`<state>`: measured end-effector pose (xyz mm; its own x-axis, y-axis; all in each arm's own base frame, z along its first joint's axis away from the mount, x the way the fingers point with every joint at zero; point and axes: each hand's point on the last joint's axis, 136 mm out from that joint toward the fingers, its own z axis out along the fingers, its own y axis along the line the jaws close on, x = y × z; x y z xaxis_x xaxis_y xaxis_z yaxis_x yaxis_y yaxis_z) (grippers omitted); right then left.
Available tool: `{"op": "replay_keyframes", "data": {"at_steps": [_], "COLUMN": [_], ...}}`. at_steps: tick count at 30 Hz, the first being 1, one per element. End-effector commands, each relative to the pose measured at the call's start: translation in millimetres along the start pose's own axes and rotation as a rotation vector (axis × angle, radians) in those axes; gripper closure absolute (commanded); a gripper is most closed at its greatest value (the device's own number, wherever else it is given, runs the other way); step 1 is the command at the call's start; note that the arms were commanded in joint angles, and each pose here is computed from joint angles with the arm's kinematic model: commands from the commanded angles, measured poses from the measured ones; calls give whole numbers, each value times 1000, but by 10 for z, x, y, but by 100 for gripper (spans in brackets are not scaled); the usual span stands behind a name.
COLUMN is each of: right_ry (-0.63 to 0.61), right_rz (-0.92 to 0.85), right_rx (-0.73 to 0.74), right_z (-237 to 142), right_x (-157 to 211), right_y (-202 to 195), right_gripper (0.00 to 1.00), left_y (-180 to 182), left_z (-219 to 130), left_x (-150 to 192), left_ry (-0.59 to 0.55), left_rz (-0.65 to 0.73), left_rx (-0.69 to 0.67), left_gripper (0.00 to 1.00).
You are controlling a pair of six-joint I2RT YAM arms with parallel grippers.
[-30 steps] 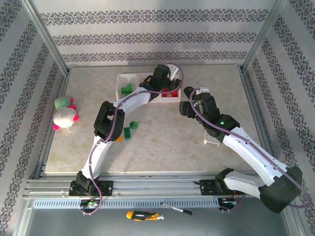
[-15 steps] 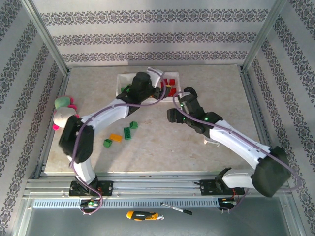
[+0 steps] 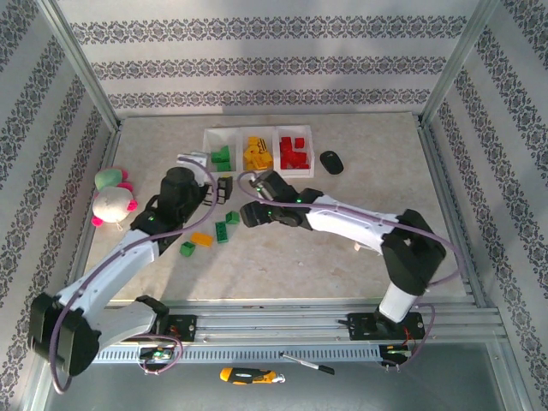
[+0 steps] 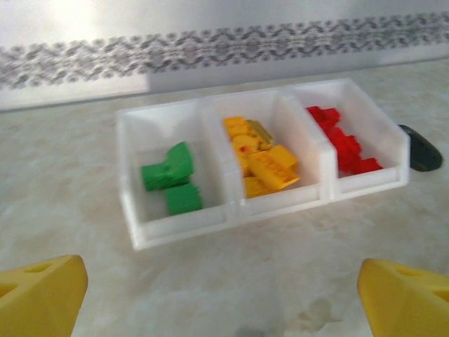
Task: Sort the legos into containers by color
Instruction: Pick up the lego from the center of the table.
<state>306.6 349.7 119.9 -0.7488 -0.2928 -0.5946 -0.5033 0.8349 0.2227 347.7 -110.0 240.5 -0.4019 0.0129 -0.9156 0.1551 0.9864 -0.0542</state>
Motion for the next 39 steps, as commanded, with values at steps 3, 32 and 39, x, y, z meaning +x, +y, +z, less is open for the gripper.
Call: {"op": "replay_keyframes", "data": {"at_steps": [3,32,39], "right_ry": [58,289,332], "right_rz": [-21,244,218], "right_rx": [-71,64,69], "right_z": [316,1202,1262], "right_x": [-62,92,193], "right_y": [318,-23,-40], "right_gripper": [21,45,53], "left_y": [404,431,420], "left_z": [-287,-375,-361], "left_x": [307,307,300], "left_ry": [98,93,88], "left_rz": [-69,-61,-68], "left_rx": [-136,-122,-116], "left_gripper": [1,1,1]}}
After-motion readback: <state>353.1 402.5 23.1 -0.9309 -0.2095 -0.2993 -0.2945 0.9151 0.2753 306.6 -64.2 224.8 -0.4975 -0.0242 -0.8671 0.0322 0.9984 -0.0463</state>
